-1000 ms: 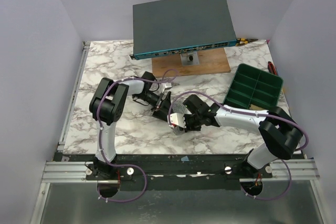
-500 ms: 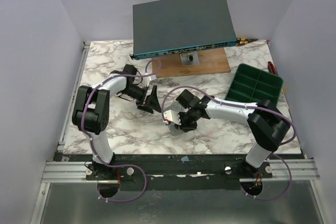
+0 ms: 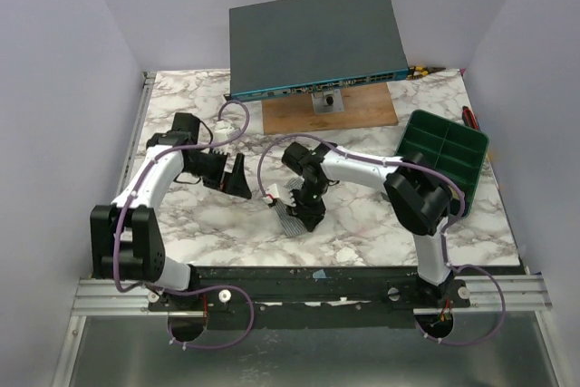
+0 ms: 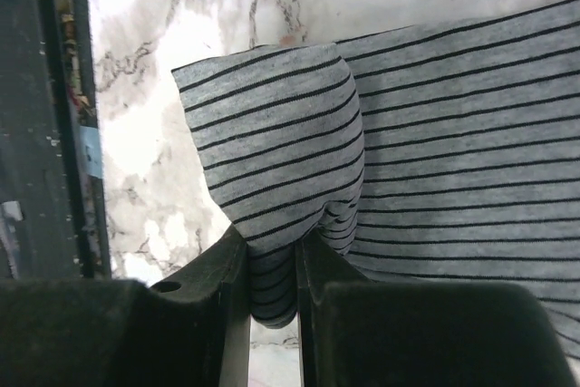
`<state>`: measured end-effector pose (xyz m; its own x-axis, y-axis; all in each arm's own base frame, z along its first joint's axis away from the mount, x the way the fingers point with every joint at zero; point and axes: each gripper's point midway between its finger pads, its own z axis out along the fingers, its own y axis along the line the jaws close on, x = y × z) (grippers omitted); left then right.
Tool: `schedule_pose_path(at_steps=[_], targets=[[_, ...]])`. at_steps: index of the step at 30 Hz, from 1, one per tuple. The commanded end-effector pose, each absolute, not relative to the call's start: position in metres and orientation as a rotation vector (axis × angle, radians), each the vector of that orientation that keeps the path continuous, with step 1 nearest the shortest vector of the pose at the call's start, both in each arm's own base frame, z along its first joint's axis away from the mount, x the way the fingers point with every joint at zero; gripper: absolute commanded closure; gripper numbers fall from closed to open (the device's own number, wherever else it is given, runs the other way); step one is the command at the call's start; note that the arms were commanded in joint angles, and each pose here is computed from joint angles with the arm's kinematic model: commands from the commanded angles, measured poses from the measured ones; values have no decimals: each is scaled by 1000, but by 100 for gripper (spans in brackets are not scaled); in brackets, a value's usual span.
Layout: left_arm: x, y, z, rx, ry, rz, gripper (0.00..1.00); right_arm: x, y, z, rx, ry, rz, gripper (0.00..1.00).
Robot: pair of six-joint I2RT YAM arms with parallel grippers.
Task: Roll the underwear
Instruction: Roll the underwear to the center of the board.
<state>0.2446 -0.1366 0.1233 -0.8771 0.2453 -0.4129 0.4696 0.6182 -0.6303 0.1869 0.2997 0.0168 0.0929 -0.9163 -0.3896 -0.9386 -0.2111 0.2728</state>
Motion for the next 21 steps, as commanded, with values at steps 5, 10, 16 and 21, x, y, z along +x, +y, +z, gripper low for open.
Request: schedule_pose_path(at_steps=[5,10,16,21], targets=[[226,-98,128,755,2487,-752,2,148,267,-37,-2511,2252,921,93],[215,-88,128,880,2376,-609,2,150,274,-48,-2490,2306,993,93],[207,-79,127,966,2319,-473,1,164,288,-58,-2301,2476,1086,93],[199,-92,132,1067,2279,-473,2,174,294,-61,-2059,2611,1117,94]])
